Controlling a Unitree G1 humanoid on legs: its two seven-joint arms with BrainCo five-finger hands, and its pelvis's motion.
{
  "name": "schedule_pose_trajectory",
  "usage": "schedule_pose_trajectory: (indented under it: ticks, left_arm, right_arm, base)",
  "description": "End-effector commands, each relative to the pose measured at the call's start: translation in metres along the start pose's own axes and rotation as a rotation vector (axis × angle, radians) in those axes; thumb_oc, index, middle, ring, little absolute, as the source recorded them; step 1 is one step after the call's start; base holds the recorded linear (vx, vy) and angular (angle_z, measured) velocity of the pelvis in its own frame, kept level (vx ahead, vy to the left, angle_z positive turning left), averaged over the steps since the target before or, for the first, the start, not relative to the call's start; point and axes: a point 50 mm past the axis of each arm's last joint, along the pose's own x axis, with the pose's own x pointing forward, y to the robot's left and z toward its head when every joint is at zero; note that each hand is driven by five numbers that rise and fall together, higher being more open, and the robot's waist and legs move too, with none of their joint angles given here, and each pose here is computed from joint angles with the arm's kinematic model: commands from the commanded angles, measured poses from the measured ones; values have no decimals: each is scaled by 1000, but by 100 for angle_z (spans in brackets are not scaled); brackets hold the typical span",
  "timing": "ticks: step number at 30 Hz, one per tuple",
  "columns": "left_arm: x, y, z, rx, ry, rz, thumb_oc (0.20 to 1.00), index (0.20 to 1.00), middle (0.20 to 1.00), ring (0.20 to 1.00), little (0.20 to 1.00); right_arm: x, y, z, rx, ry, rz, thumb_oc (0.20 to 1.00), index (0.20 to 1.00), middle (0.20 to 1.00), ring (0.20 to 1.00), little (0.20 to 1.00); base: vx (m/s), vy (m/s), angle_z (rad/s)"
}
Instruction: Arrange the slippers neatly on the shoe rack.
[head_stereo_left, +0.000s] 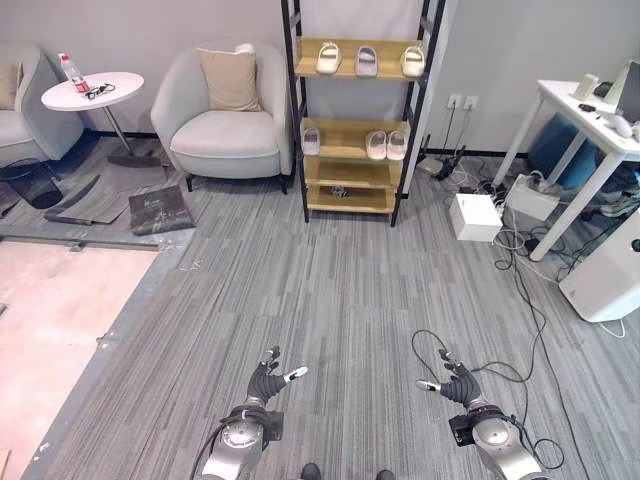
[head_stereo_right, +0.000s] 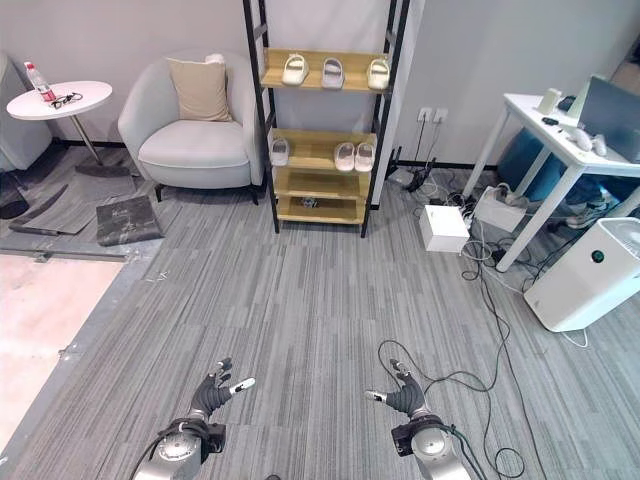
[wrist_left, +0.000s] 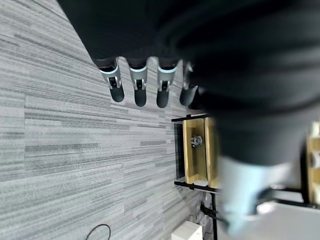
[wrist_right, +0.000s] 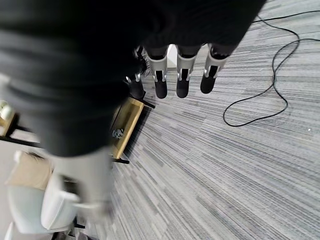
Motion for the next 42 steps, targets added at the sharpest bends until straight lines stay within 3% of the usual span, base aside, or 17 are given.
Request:
schedule_pose_trajectory:
  ticks: [1, 42]
  left_arm:
    - [9, 0, 26, 58, -109, -16, 1000, 1000, 1000, 1000, 1000]
    - [2, 1, -2, -27, 13, 25, 1000, 1000, 1000, 1000, 1000]
  right_arm:
    - [3, -11, 16, -36, -80, -25, 1000, 1000, 1000, 1000, 1000]
    - [0, 13, 6, 99, -16, 55, 1000, 1000, 1000, 1000, 1000]
  base:
    - [0, 0, 0]
    - [8, 0, -1]
